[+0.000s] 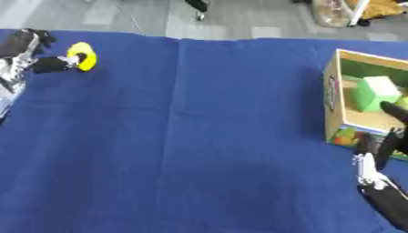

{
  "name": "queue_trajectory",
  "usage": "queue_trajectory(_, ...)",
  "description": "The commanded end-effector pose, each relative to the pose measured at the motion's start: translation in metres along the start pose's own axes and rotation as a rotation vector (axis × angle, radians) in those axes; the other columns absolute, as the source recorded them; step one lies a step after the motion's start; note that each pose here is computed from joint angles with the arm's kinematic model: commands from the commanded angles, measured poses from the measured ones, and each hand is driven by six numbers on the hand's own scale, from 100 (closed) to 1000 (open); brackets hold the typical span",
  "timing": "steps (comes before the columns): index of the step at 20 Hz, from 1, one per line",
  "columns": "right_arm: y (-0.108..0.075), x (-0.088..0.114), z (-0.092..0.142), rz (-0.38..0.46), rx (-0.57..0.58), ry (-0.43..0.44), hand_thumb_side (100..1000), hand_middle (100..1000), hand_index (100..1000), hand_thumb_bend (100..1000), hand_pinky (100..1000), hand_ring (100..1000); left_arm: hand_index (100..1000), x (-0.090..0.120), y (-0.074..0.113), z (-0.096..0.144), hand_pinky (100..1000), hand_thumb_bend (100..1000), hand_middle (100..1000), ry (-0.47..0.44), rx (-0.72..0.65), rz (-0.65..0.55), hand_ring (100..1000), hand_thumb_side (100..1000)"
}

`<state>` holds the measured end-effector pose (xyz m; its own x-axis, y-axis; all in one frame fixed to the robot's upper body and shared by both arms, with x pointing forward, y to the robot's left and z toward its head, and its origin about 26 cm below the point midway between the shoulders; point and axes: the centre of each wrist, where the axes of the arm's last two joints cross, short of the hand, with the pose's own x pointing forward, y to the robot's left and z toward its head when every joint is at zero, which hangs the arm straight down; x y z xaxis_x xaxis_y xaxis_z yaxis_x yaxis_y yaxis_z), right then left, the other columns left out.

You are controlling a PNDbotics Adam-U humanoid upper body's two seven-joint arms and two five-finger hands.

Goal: Pick up the objects with one hand, pass them to the other hand, and then place them into the box on the other side of the table.

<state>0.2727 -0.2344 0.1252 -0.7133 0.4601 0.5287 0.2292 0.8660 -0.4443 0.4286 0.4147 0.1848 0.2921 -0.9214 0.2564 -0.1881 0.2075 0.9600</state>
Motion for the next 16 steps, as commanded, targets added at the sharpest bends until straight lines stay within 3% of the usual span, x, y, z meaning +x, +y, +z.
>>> queue_trajectory(1,-0.001,0.006,-0.004,-0.015,-0.01,-0.019,569,233,846,100,264,237,806,-0.004,0.017,-0.005,764,599,661,0.014,0.065,0.023,655,751)
queue_trajectory(5,0.002,0.007,-0.005,-0.028,-0.01,-0.017,585,229,844,100,262,234,811,-0.006,0.016,-0.006,763,599,665,0.038,0.096,0.016,654,745)
queue_trajectory(9,0.004,0.008,-0.004,-0.04,-0.012,-0.012,607,227,841,100,261,233,794,-0.005,0.011,-0.007,753,537,647,0.06,0.118,-0.005,638,660)
queue_trajectory(15,0.005,0.008,-0.004,-0.046,-0.015,-0.006,623,225,838,100,262,232,717,0.0,0.003,-0.007,725,391,561,0.057,0.12,-0.016,570,395)
queue_trajectory(16,0.005,0.008,-0.004,-0.046,-0.015,-0.004,623,225,838,100,262,232,713,0.001,0.003,-0.007,724,385,556,0.055,0.122,-0.019,566,386)
